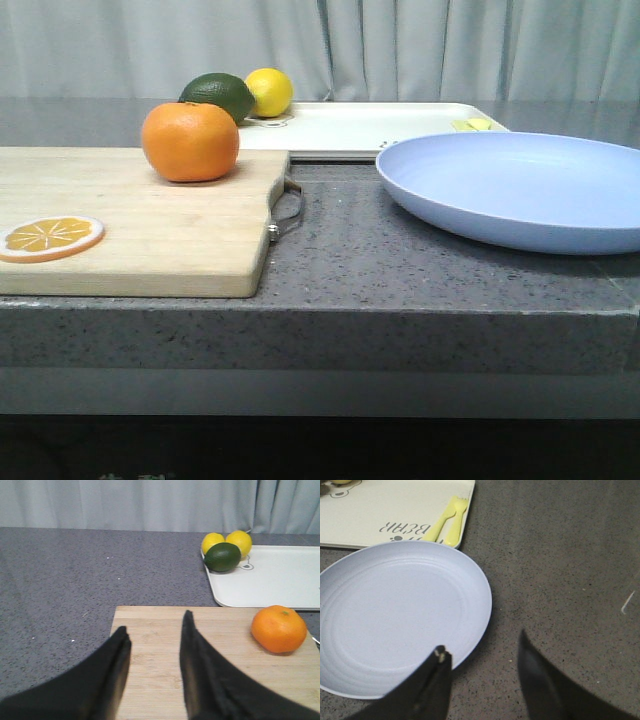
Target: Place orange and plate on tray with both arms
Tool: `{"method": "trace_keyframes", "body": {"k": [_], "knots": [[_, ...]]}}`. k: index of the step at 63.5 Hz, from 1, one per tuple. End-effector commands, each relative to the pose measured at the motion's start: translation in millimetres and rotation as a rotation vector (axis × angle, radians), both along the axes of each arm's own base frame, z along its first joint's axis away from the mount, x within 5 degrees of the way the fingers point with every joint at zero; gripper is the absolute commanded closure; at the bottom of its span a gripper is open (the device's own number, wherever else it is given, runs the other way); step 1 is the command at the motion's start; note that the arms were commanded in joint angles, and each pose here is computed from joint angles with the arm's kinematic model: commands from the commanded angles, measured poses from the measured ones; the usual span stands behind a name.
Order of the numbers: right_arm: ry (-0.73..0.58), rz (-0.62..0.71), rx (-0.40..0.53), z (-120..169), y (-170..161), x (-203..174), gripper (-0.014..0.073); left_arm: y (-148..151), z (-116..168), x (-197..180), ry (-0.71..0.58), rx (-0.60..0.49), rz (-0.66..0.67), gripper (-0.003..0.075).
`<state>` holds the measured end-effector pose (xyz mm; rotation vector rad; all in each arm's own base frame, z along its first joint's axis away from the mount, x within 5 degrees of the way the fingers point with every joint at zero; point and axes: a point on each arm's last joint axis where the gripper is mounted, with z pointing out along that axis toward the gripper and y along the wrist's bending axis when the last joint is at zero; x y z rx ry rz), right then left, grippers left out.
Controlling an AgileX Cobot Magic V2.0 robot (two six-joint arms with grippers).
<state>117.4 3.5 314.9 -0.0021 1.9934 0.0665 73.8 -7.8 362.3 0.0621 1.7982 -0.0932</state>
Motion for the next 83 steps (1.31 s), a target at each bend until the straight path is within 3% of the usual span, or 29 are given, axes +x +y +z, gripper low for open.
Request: {"method": "trace_keyframes", "body": {"k": [1,4,8,20,40,74,83], "knots": [[-0.084,-0.008,-0.007,15.6,-0.9,3.2,0.0025,-4.0,16.2,1.0,-0.089,-0.032,-0.047,0.0251],[-0.081,-0.007,-0.007,15.4,-0.8,3.1,-0.001,-6.9,16.2,0.5,-0.087,-0.044,-0.083,0.0173],[-0.078,-0.007,-0.007,15.1,-0.8,3.0,-0.0017,-10.2,15.8,1.1,-0.081,-0.048,-0.123,0.0136],[-0.073,-0.006,-0.007,14.6,-0.7,2.8,-0.0017,-25.6,15.2,16.4,-0.024,-0.034,-0.252,0.014],[-0.069,-0.005,-0.007,14.4,-0.7,2.7,-0.0017,-74.6,16.8,73.9,0.128,0.095,-0.443,0.014],[-0.07,-0.006,-0.007,14.4,-0.7,2.8,-0.0017,-149.9,-8.5,181.0,0.355,0.172,-0.5,0.014],[-0.07,-0.006,-0.007,14.4,-0.7,2.8,-0.0017,-162.1,-13.2,205.6,0.404,0.242,-0.497,0.0139]]}}
